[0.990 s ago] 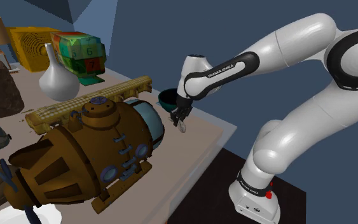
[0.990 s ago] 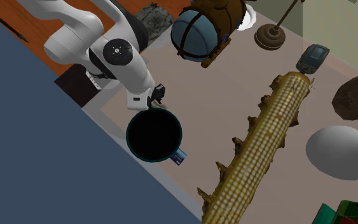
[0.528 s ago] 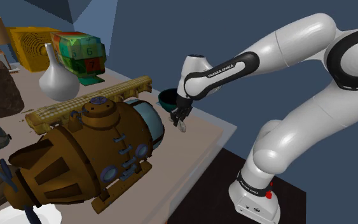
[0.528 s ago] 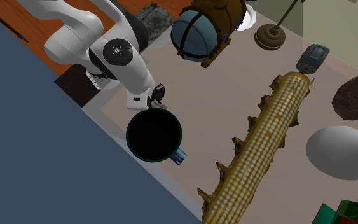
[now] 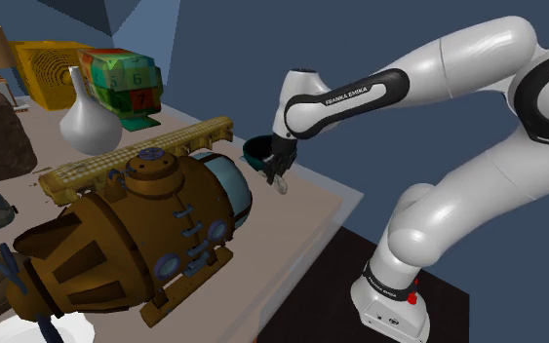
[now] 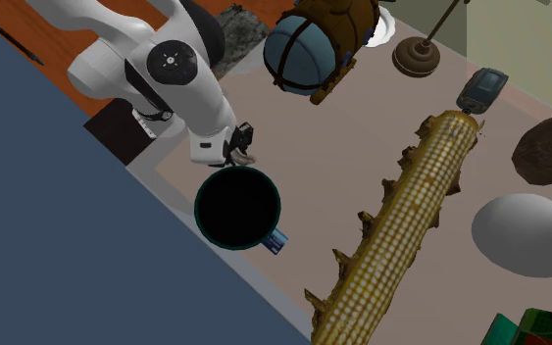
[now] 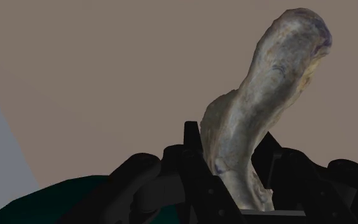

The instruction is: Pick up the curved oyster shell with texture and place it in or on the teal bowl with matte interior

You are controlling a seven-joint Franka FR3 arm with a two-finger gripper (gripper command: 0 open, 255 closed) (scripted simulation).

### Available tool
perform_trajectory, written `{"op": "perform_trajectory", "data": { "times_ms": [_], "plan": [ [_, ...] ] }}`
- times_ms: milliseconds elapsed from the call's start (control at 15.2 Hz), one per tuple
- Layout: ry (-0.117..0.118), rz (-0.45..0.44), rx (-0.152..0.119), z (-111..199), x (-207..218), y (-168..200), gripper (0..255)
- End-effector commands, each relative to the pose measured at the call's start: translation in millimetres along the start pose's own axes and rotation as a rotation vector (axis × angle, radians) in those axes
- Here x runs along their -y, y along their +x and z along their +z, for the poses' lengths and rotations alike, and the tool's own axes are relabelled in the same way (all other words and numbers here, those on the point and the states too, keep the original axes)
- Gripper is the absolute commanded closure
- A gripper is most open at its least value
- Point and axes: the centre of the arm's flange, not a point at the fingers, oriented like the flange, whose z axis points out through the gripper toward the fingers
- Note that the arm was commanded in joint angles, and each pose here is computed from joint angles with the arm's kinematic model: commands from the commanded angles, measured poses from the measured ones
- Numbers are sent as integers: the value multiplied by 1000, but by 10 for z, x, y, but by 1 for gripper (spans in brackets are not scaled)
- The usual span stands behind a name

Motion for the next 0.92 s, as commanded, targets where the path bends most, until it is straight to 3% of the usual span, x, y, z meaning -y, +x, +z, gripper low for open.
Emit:
{"op": "perform_trajectory", "data": {
  "times_ms": [0,858],
  "plan": [
    [0,0,1,-105,12,4,255],
    [0,0,1,-786,65,67,255]
  ]
}}
